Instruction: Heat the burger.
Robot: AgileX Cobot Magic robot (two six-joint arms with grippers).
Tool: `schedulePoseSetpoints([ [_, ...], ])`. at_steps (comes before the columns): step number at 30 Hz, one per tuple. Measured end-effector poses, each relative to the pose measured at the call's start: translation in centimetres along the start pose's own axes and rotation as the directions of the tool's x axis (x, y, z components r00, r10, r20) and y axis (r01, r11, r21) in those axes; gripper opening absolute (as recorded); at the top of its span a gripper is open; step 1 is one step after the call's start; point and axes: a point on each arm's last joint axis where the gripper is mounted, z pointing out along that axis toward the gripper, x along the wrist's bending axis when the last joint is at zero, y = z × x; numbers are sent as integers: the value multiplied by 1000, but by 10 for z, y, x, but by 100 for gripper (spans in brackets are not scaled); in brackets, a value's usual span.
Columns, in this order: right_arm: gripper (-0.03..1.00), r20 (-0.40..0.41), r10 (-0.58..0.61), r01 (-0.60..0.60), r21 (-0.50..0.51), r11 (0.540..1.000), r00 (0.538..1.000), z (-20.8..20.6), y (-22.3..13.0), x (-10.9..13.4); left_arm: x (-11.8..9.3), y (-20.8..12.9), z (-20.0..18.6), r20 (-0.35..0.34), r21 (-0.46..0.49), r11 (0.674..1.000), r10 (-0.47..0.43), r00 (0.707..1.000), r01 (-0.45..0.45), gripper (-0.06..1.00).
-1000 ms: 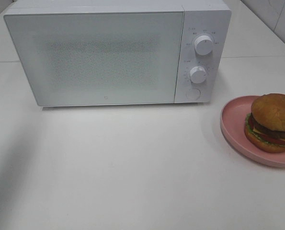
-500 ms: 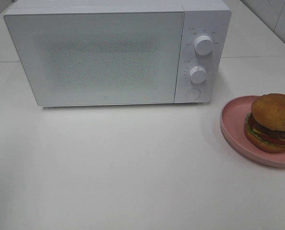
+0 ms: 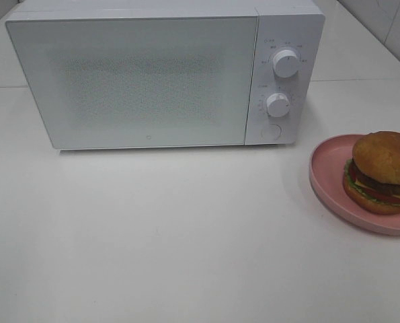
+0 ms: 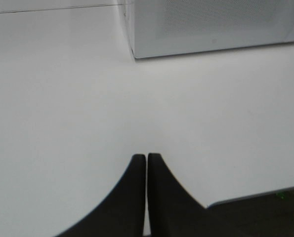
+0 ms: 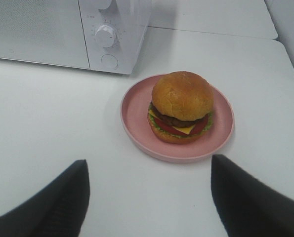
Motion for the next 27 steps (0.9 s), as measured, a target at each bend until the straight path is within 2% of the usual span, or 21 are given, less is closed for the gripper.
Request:
schedulePoseSetpoints([
  [2,64,0,0,0,0,1000,1000,0,0,0,-1,-2,2,14,0,1000,16,1000,-16,0],
  [4,64,0,0,0,0,1000,1000,0,0,0,-4,2,3,39,-71,997,45,998,-42,0],
  [6,64,0,0,0,0,1000,1000,0,0,0,-4,3,6,48,-92,994,59,997,-55,0],
  [9,64,0,0,0,0,1000,1000,0,0,0,-4,-1,9,48,-72,994,80,996,-77,0],
  [27,64,0,0,0,0,1000,1000,0,0,0,-4,-1,10,46,-71,994,83,995,-79,0],
])
